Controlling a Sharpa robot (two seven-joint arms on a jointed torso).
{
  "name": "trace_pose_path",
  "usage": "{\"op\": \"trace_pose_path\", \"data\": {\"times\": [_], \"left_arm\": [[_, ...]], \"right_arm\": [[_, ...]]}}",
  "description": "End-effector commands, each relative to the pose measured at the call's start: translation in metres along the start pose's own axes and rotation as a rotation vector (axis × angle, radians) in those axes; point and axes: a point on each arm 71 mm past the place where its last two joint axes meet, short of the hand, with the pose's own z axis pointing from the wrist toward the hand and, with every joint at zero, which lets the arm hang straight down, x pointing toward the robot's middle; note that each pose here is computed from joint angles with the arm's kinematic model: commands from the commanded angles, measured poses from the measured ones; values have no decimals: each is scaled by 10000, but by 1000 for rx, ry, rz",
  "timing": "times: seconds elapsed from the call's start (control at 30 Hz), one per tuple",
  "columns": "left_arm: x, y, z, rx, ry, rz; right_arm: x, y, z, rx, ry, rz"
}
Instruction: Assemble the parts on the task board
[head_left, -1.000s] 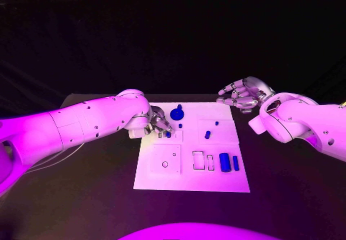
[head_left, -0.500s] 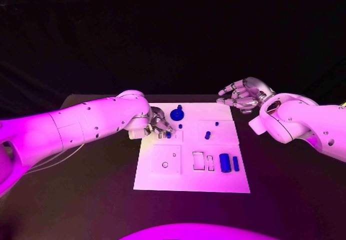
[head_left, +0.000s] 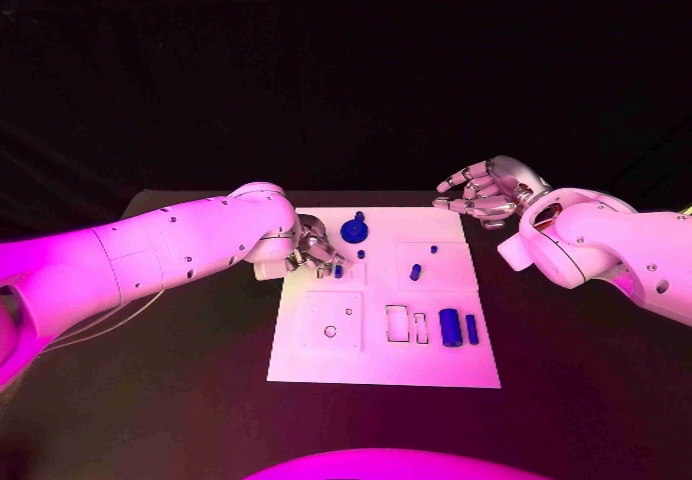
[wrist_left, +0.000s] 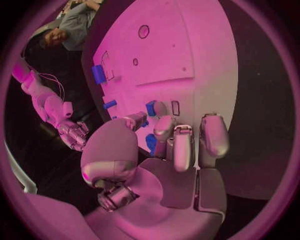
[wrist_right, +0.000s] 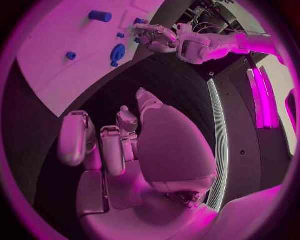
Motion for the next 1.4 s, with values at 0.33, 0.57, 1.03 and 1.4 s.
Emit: {"op": "trace_pose_path", "data": {"times": [0.33, 0.57, 1.03, 1.4], "left_arm": [[-75, -33, -119, 42, -21, -46], [-253, 23, -243, 61, -58, -93], [-779, 319, -307, -10, -170, -142], [-852, 373, -187, -62, -174, -126]], "right_arm": [[-9, -8, 3, -2, -2, -1], [-25, -25, 1, 2, -6, -1], [-41, -41, 3, 7, -9, -2], [-34, -34, 4, 5, -7, -2]]}}
